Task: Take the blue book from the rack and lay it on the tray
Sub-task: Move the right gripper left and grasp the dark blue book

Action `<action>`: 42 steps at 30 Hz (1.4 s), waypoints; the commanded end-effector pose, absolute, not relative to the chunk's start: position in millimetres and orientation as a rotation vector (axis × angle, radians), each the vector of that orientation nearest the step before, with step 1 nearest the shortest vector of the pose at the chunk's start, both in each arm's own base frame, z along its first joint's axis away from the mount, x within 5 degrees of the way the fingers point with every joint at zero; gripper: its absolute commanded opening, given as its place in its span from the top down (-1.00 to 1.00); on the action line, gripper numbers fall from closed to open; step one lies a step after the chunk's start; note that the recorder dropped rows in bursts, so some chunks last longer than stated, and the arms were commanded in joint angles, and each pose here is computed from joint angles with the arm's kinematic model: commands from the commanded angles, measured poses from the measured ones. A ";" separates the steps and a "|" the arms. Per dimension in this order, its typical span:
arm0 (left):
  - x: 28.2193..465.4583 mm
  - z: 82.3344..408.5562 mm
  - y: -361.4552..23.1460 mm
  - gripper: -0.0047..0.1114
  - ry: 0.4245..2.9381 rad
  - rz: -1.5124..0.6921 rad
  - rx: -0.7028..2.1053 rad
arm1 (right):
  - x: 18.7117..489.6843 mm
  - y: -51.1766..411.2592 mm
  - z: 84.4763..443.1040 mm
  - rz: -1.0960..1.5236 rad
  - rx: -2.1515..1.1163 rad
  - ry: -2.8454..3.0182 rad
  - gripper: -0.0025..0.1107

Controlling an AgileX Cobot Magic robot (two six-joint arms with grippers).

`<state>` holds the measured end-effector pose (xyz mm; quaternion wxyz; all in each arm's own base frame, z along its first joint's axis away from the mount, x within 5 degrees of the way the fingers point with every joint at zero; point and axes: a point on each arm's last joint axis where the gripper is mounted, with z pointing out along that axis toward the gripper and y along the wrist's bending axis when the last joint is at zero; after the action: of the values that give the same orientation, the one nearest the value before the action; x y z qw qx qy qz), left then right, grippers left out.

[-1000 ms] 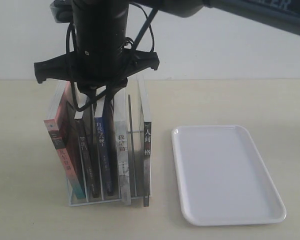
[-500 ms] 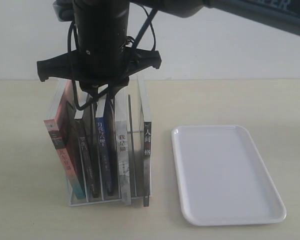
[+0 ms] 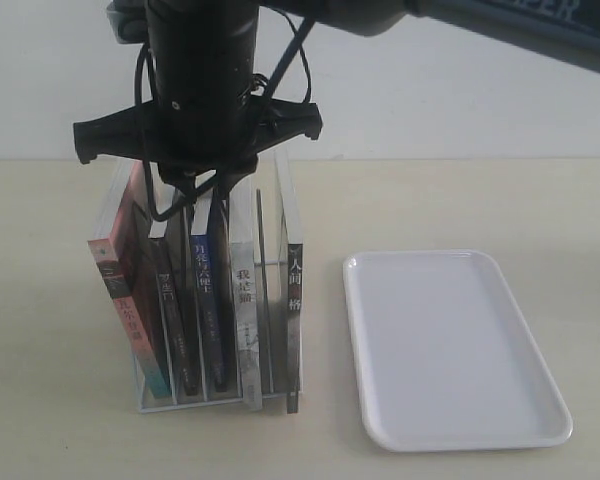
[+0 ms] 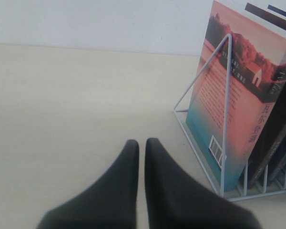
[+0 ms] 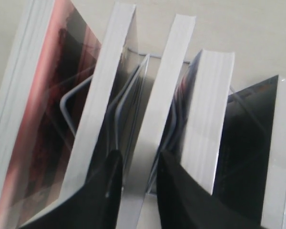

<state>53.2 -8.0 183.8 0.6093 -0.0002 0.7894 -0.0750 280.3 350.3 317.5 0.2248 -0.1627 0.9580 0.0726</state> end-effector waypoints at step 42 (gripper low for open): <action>53.2 183.2 -7.7 0.85 1.819 -0.173 -0.005 | 283.7 349.5 316.9 0.149 -0.466 2.611 0.96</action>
<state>53.2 -8.0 183.8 0.6093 -0.0002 0.7894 -0.0750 286.5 357.4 295.0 0.2103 -0.1684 0.9617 0.0514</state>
